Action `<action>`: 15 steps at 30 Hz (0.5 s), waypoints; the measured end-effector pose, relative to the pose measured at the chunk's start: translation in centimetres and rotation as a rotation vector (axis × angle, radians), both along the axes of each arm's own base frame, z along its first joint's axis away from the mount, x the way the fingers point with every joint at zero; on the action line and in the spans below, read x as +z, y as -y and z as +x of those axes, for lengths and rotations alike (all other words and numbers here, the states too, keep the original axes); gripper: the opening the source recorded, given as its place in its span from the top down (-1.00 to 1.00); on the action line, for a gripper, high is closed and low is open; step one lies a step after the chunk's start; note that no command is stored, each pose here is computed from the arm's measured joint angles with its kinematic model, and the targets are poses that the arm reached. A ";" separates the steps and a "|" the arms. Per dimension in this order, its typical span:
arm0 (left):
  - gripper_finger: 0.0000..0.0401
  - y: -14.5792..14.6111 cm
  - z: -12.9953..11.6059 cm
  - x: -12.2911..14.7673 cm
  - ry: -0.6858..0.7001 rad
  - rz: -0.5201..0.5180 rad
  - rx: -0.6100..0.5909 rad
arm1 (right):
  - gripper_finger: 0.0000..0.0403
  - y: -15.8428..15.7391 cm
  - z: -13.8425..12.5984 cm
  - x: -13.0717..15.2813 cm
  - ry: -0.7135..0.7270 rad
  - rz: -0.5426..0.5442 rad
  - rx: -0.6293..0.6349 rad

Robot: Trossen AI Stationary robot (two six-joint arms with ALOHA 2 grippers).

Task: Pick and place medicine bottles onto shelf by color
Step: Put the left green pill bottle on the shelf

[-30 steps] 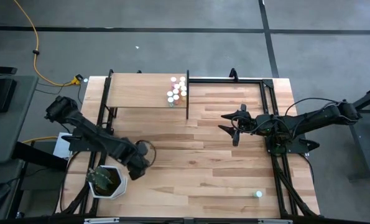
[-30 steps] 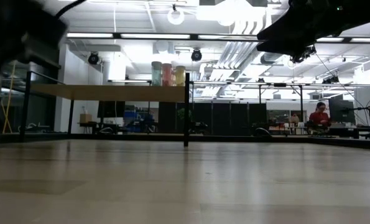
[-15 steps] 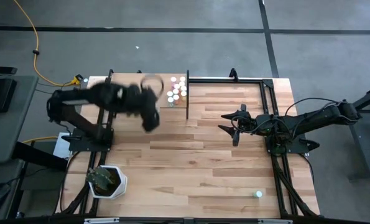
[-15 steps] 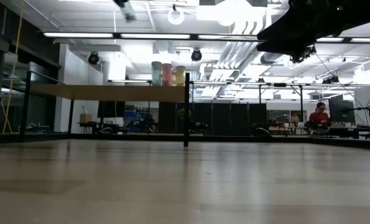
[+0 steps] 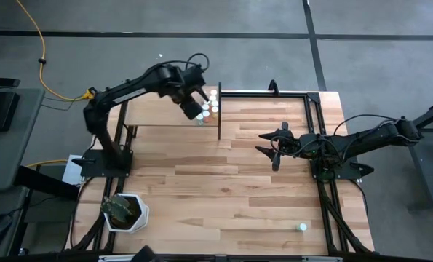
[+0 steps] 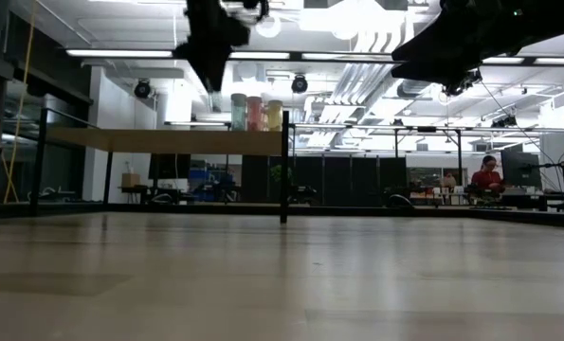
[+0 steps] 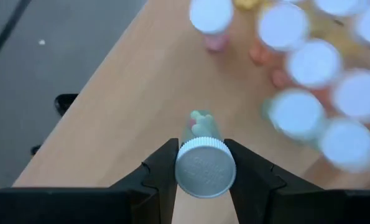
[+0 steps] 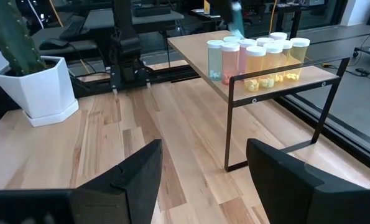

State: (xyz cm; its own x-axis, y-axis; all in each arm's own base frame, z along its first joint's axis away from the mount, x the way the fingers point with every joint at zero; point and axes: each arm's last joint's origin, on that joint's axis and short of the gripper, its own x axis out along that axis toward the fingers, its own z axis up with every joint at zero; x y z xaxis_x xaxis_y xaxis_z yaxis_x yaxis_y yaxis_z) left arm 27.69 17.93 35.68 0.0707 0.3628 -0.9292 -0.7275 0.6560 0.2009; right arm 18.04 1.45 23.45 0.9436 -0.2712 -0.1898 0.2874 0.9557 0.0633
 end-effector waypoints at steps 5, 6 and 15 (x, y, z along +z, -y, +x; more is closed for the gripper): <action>0.45 -2.7 1.3 -2.4 0.018 -0.045 -0.002 | -0.11 0.0 0.0 0.0 0.000 -0.001 0.000; 0.45 -3.1 1.5 -2.7 0.015 -0.044 -0.003 | -0.11 0.0 0.0 0.0 0.000 -0.001 0.000; 0.45 -3.7 1.7 -3.4 0.016 -0.064 0.006 | -0.11 0.0 0.0 0.0 0.000 -0.001 0.000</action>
